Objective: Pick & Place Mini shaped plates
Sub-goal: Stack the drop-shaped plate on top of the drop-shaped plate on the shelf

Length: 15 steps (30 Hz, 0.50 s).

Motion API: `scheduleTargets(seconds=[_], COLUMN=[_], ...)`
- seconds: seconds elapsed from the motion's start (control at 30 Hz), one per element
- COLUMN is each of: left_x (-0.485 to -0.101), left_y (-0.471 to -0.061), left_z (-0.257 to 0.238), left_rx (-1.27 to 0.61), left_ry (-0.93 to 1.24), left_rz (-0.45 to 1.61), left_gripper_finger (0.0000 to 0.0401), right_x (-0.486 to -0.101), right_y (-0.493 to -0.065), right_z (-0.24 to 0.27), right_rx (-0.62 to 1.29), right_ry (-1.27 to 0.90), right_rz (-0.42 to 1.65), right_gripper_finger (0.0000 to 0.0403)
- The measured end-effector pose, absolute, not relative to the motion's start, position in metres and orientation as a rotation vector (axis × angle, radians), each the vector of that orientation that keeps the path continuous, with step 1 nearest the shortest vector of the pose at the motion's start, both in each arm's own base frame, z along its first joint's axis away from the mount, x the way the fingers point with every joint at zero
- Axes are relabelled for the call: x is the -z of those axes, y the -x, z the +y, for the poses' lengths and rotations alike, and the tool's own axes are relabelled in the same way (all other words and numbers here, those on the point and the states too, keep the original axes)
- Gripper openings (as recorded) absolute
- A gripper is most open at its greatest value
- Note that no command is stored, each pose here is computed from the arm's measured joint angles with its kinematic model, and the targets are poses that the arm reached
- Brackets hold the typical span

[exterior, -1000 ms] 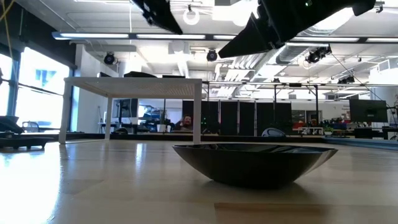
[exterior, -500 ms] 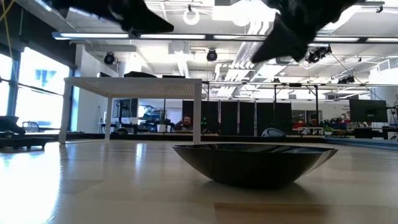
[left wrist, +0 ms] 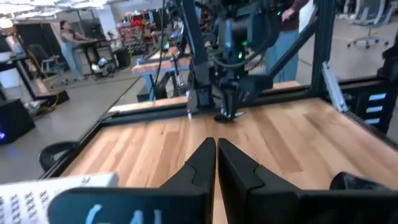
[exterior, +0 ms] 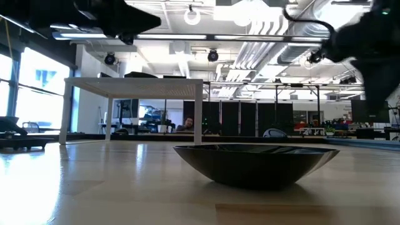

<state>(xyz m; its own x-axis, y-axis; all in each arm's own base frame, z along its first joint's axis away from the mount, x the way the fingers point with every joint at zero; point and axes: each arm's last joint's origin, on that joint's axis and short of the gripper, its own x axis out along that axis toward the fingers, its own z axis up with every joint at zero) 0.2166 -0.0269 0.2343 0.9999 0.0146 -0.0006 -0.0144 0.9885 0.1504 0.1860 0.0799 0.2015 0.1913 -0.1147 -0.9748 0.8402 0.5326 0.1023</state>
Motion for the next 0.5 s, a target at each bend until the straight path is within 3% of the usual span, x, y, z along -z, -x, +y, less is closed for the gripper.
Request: scheduleTargets(seconds=[0.27, 0.5], left_x=[-0.232, -0.231], left_y=[-0.216, -0.216], left_z=[-0.027, -0.027], left_rx=[-0.015, -0.014], left_ry=[-0.154, -0.155], left_rz=[0.021, 0.030], left_gripper_finger=[0.0012, 0.0012], right_x=[-0.201, -0.187], right_y=[-0.161, -0.153], right_z=[0.077, 0.074], right_rx=[1.087, 1.213], right_ry=[-0.850, -0.896], right_rz=[1.325, 1.312], right_gripper_finger=[0.0105, 0.0110])
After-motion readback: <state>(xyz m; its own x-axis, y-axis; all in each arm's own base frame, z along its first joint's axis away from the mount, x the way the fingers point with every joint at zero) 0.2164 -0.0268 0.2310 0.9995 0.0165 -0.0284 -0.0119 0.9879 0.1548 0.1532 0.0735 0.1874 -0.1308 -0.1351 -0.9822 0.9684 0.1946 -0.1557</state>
